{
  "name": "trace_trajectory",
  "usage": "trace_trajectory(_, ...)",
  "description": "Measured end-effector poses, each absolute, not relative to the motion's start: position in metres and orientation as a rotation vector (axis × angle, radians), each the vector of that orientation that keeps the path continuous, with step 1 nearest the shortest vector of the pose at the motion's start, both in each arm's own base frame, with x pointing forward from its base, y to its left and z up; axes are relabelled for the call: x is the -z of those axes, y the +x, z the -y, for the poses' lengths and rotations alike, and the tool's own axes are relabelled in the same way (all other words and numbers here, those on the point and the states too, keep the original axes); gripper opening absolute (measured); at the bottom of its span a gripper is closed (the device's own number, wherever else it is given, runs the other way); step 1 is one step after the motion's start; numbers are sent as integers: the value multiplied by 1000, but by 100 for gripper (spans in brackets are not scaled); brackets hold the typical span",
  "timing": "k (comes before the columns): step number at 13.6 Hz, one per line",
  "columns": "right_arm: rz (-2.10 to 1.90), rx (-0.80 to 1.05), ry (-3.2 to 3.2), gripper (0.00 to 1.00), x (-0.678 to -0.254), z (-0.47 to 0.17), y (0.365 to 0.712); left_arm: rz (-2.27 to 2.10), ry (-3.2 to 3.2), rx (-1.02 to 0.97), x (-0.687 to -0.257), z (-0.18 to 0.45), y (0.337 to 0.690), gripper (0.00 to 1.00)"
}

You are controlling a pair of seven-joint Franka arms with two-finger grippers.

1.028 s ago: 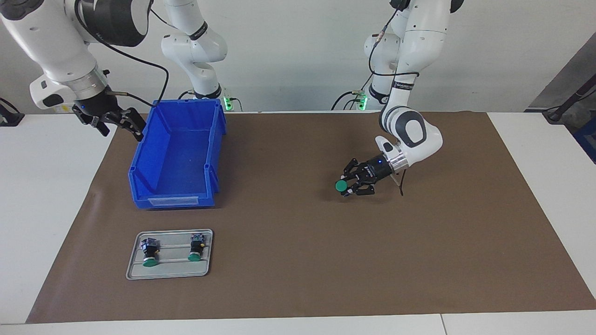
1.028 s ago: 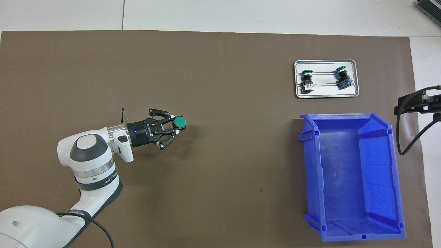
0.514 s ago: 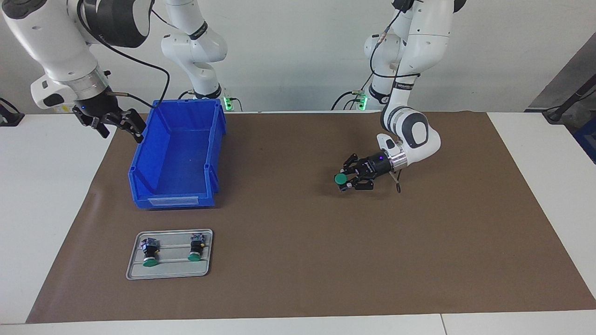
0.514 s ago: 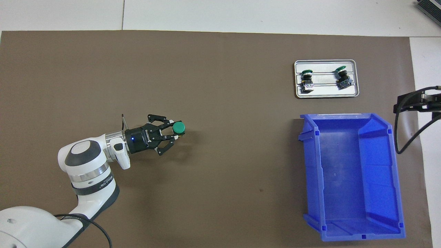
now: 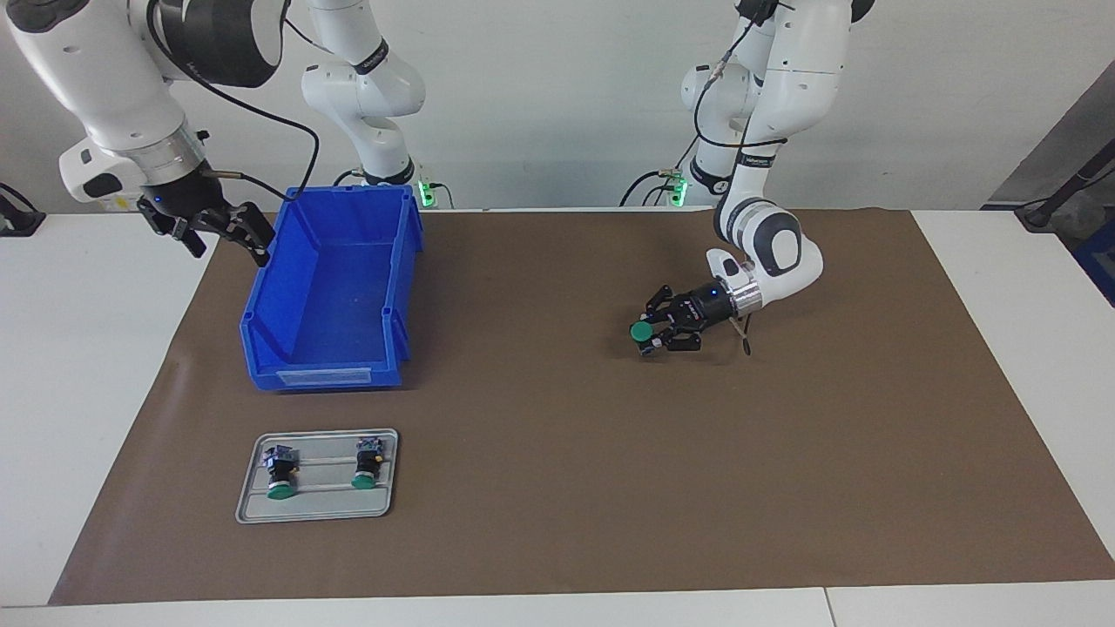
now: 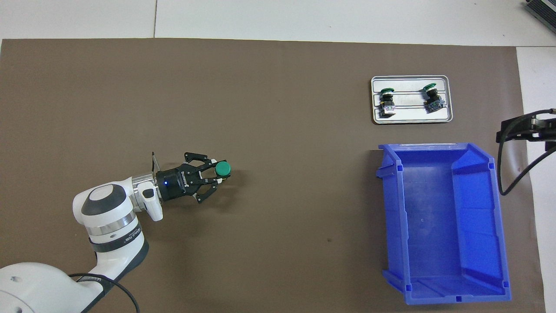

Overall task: Place and press button with both arms
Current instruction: 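Set the button upright with the left gripper and open the fingers, then lower the left gripper onto the green cap and press it down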

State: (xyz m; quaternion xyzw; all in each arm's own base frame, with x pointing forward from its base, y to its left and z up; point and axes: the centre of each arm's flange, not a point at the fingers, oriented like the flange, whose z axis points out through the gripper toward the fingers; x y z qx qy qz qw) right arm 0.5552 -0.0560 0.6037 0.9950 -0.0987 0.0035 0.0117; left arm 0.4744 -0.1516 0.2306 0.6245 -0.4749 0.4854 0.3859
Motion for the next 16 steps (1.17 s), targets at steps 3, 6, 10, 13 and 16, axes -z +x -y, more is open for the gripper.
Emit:
trace_trajectory(3,289,-45,3095,100,-637,27,552,1205,1595,-1226,-226,150,469,37)
trace_trajectory(6,284,-44,3096,100,-642,19,551,1208,1606,-1222,-224,141,466,64)
trace_trajectory(10,304,-10,3093,100,-632,29,551,1308,1609,-1172,-223,93,467,72)
trace_trajectory(13,302,-11,3093,100,-632,29,551,1392,1612,-1111,-225,50,471,72)
trace_trajectory(16,302,-11,3093,100,-632,29,551,1426,1640,-1037,-239,23,485,72)
